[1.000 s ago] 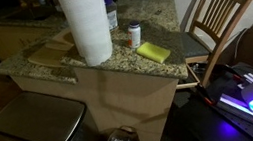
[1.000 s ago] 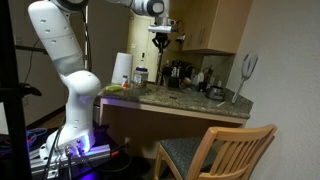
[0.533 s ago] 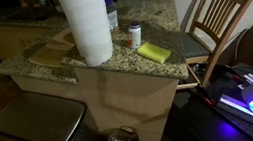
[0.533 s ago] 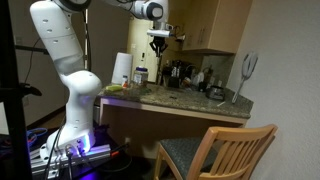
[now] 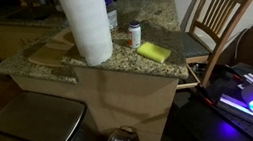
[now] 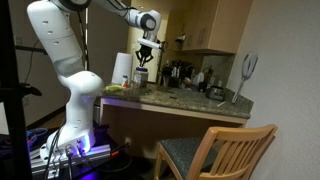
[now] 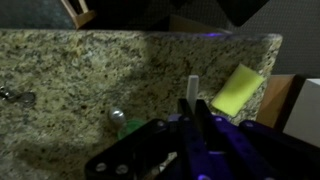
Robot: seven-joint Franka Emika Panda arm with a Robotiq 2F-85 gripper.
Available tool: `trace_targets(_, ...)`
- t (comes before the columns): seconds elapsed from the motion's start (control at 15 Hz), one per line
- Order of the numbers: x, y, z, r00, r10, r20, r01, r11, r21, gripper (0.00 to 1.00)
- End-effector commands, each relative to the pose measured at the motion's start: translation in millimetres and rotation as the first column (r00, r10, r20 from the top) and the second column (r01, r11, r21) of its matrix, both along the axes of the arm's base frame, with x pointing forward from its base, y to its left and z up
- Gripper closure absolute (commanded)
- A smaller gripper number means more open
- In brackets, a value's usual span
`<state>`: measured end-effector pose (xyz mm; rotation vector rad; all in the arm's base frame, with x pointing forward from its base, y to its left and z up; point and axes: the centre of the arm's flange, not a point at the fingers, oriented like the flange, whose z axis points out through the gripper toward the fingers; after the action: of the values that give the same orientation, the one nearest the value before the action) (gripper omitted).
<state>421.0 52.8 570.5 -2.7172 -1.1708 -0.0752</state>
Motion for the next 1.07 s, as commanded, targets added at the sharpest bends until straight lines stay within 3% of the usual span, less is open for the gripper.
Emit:
trace_targets(0.0, -50.2, -10.2, -26.5, 0.992, 0.053, -0.113, -0.051, 0.998, 0.024, 0.97)
trace_targets(0.07, -58.4, -11.4, -30.5, 0.99, 0.05, -0.133, -0.046, 0.999, 0.028, 0.97)
trace_targets(0.13, -32.0, -4.6, -16.7, 0.995, 0.029, -0.1, -0.029, 1.0, 0.003, 0.9)
trace_targets(0.4, -48.9, -6.7, -26.7, 0.992, 0.032, -0.126, -0.032, 0.999, 0.006, 0.9)
trace_targets(0.47, -45.6, -0.1, -41.3, 0.989, 0.028, -0.148, -0.031, 0.999, -0.017, 0.97)
trace_targets(0.8, -50.5, 44.5, -85.9, 0.971, 0.086, -0.224, -0.109, 0.99, -0.092, 0.97)
trace_targets(1.0, -51.3, 62.4, -101.2, 0.981, 0.021, -0.193, -0.052, 0.986, -0.158, 0.97)
